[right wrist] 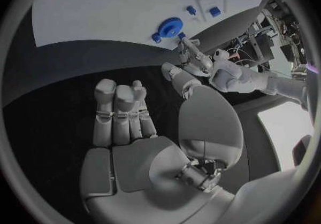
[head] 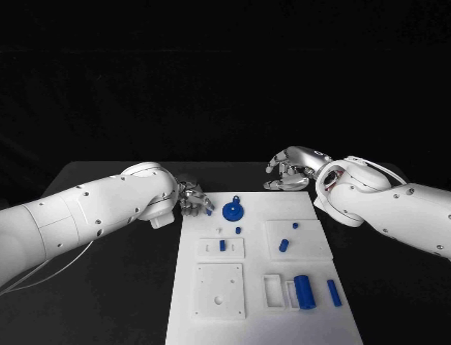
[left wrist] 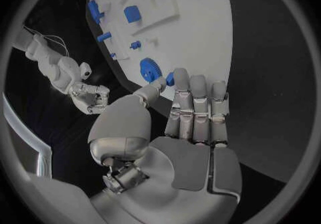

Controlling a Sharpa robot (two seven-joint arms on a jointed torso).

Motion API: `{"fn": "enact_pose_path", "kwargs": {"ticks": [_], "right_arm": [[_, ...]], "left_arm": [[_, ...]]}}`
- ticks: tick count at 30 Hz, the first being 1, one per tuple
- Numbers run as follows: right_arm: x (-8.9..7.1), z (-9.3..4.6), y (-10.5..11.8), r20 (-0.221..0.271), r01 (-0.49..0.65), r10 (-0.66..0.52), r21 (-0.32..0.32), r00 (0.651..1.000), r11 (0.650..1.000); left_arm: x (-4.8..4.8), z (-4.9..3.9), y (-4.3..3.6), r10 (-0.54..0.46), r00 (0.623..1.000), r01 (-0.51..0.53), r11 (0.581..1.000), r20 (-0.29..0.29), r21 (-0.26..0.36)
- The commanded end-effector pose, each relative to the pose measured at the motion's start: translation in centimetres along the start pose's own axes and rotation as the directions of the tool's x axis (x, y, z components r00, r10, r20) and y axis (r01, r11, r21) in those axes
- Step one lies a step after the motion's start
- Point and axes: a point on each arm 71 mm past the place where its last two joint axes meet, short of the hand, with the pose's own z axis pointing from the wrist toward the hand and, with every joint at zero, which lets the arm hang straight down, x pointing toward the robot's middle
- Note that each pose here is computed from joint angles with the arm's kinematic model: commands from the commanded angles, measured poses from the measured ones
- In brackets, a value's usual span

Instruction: Assemble the parts on the task board

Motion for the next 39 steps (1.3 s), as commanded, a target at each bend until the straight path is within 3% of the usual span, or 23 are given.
{"fn": "enact_pose_path", "kwargs": {"ticks": [1, 13, 27, 39], "right_arm": [[0.0, 0.0, 0.1, -0.006, 0.006, -0.006, -0.009, 1.000, 1.000], [0.0, 0.1, 0.0, -0.008, 0.006, -0.006, -0.008, 1.000, 1.000], [0.0, 0.1, -0.1, -0.008, 0.005, -0.005, -0.006, 1.000, 1.000], [-0.1, -0.1, -0.5, -0.008, 0.005, -0.005, 0.005, 1.000, 1.000]], "left_arm": [[0.44, 0.07, 0.35, 0.004, 1.000, -0.004, 1.000, -0.019, -0.006], [0.07, -0.19, 0.64, -0.031, 0.998, 0.030, 0.999, 0.048, 0.011], [0.38, -1.03, 0.71, -0.119, 0.990, 0.116, 0.992, 0.071, 0.041], [1.47, -4.01, 1.68, -0.210, 0.977, 0.207, 0.976, 0.048, 0.067]]}}
